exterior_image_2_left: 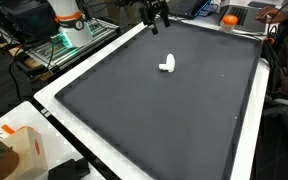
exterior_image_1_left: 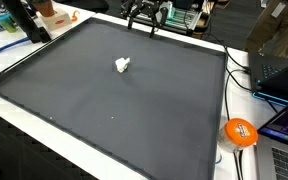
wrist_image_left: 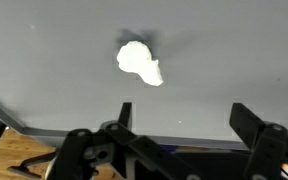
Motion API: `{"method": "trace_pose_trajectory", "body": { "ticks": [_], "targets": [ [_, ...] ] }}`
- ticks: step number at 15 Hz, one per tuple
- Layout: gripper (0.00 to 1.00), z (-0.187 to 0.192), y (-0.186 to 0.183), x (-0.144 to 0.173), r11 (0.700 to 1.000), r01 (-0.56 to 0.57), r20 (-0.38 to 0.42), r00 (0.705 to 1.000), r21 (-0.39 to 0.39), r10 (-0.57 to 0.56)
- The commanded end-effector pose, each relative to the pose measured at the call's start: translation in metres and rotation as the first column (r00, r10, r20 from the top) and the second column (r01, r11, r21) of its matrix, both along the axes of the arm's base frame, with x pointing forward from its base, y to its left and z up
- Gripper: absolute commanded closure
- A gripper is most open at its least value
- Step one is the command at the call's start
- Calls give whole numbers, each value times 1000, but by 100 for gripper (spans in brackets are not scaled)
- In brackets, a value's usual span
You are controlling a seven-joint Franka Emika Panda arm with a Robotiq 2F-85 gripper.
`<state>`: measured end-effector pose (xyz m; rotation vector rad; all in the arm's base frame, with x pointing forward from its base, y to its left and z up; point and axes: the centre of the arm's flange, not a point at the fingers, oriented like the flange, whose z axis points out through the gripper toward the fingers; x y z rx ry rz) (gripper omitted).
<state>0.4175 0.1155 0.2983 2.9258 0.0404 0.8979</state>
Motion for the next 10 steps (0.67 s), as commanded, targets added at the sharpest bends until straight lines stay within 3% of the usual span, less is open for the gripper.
{"method": "trace_pose_trajectory", "body": {
  "ticks": [1,5,6,10],
  "targets": [
    [0,-19,-36,7,991,-62,-17,998,119,64],
    [0,-25,-62,24,984,-37,-29,999,173,43],
    [0,-11,-53,13,988,-30,-21,999,154,34],
    [0,-12,-53,17,987,-32,-21,999,154,36]
  ]
}}
